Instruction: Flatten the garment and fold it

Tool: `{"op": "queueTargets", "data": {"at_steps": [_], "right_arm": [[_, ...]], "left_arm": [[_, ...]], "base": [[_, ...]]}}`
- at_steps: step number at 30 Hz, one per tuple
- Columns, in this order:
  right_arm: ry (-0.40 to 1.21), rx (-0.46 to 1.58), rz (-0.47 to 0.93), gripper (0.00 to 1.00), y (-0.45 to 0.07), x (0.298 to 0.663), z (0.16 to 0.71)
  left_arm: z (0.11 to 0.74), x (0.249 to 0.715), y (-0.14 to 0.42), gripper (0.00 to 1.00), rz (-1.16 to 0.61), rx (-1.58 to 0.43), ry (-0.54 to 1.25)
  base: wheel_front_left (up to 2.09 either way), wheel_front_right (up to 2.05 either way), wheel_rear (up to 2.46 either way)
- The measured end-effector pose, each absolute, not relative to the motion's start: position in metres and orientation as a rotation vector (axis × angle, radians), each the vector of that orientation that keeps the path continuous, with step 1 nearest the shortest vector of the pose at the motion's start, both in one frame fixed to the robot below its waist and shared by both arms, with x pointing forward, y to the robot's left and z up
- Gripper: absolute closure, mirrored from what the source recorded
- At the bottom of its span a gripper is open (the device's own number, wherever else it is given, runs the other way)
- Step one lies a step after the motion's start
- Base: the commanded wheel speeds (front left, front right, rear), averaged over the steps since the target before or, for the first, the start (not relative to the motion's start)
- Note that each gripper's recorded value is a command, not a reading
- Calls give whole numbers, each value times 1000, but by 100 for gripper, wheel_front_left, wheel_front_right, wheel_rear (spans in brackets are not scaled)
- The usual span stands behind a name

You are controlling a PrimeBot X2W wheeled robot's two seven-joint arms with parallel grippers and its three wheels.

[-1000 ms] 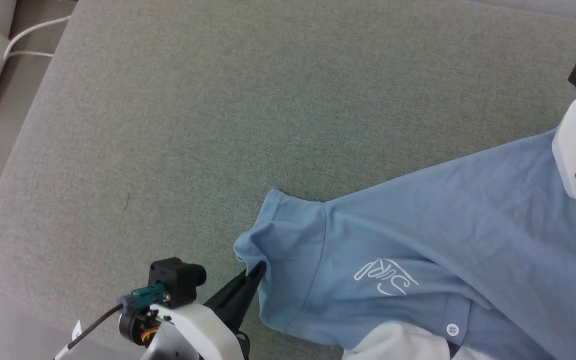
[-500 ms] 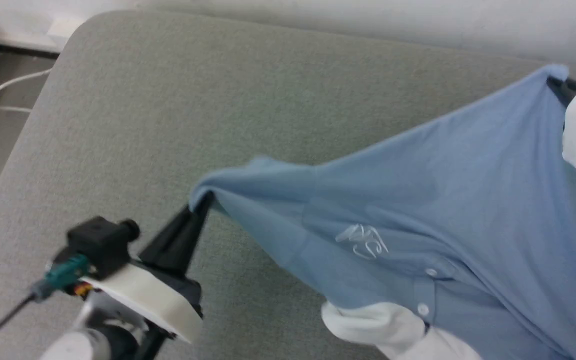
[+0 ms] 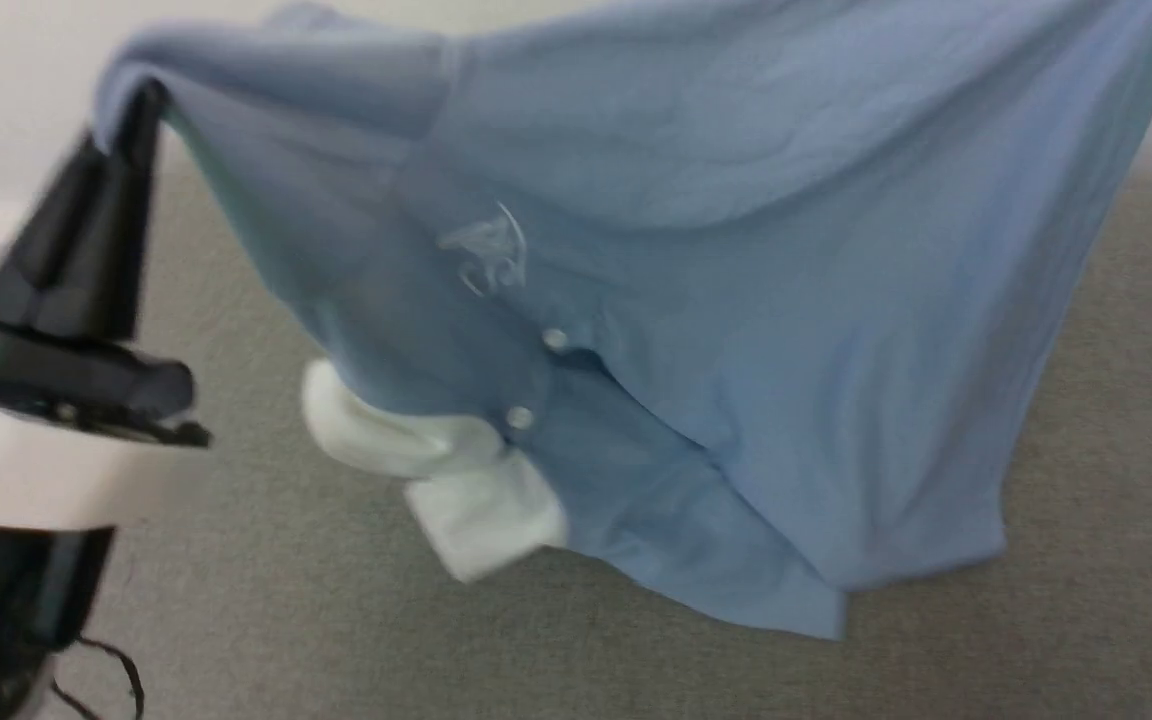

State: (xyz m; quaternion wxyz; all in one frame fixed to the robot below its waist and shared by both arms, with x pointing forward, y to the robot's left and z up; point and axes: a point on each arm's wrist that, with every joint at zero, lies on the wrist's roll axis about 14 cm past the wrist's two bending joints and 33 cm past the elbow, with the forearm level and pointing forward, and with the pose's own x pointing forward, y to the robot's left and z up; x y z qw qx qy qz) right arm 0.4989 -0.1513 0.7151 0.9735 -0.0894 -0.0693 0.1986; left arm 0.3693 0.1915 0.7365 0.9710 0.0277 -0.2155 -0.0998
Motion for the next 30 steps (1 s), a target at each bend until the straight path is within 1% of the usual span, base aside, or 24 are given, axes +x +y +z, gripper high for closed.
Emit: {"op": "queueTargets", "data": {"at_steps": [4,9,15,18,22,26,30], "right_arm": [[-262,-199,360,100,-169,469,758],[-370,-211,319,100,-187,437,796],[-414,-237,285,100,-199,418,813],[-422,-245,272,100,-203,420,816],[-444,-246,250,100,-211,432,822],[-461,-225,243,100,-213,454,825],[-461,-198,238,100,-211,487,823]], "left_arm": [[786,360,186,100,-213,91,-601],[837,345,175,100,-244,110,-779],[875,340,168,100,-261,130,-897],[885,347,168,100,-261,143,-918],[895,368,171,100,-257,155,-925],[899,402,172,100,-268,174,-906],[901,444,174,100,-264,189,-886]], "base": [[0,0,0],[0,0,0],[0,0,0],[0,0,0],[0,0,0],[0,0,0],[0,0,0]]}}
